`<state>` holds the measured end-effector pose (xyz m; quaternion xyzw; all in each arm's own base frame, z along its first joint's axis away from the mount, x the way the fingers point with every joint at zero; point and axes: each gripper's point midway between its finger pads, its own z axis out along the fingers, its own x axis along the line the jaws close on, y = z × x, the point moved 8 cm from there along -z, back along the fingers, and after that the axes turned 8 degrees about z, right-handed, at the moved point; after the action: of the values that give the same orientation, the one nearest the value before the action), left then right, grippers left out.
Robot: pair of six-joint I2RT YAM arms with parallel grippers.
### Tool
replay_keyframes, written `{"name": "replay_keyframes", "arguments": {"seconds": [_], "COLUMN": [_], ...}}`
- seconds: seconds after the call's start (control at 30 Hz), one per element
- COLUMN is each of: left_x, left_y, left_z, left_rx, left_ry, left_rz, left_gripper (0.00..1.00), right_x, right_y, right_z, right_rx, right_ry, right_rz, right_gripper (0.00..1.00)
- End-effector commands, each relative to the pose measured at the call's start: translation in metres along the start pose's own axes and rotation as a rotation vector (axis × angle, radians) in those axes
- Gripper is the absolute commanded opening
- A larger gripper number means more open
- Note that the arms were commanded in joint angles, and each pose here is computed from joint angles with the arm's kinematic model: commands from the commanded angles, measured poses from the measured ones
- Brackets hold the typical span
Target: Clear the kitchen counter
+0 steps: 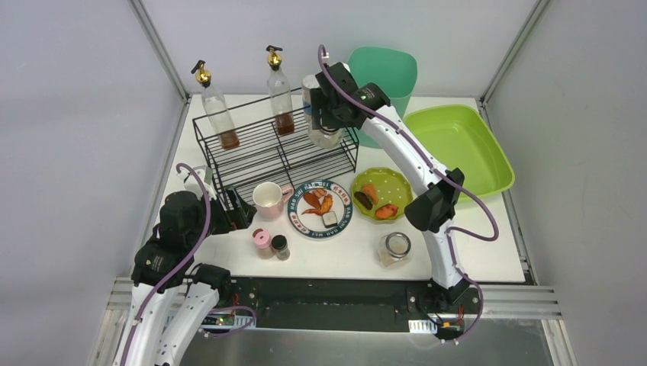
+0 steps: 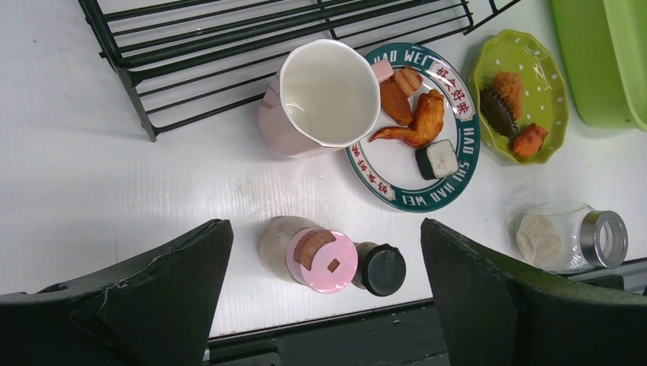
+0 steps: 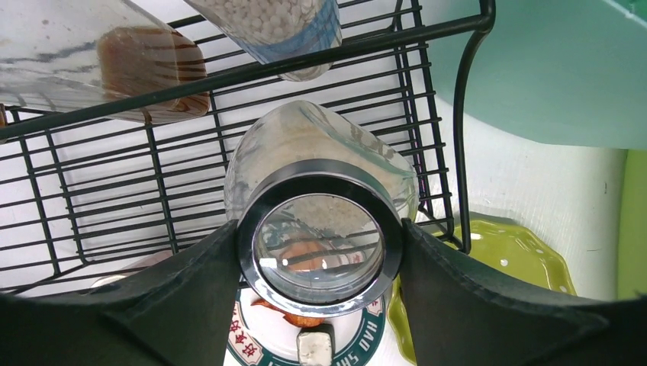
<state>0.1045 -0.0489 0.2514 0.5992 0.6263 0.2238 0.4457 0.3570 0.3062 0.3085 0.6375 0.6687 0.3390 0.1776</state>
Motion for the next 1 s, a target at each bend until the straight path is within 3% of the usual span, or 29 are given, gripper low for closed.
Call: {"name": "replay_keyframes", "arguments": {"seconds": [0.0,0.27,0.57,0.77,0.97], "left_x": [-0.001,-0.001,-0.001,-0.001,0.0], "left_y": [0.005,0.005,0.005,0.005,0.004], "left_z": [0.002,0.001,0.001,0.001,0.002], "left_rx": [-0.031,-0.037,-0.038,-0.034,-0.033], "left_ry": [-0.013,-0.012,-0.012,-0.011,-0.009], "left_rz": [0.004,0.005,0.005,0.004,0.003], "left_gripper": [0.99,0.99,0.99,0.99,0.99], "right_x": [0.006,0.009,0.013,0.011,-0.003], "right_y": [0.01,0.013,0.017,0.021,0.006], "right_z": [-0.001,0.0,-0.01,-0.048,-0.086], "right_rx": [-0.029,-0.035,-0.05,-0.105,-0.131], "right_ry": [0.034,0.061,0.097,0.121,0.104], "right_rz": [0.039,0.059,0.08,0.067,0.05], "right_gripper": [0.59,0.8,0.86,0.99,0.99]}}
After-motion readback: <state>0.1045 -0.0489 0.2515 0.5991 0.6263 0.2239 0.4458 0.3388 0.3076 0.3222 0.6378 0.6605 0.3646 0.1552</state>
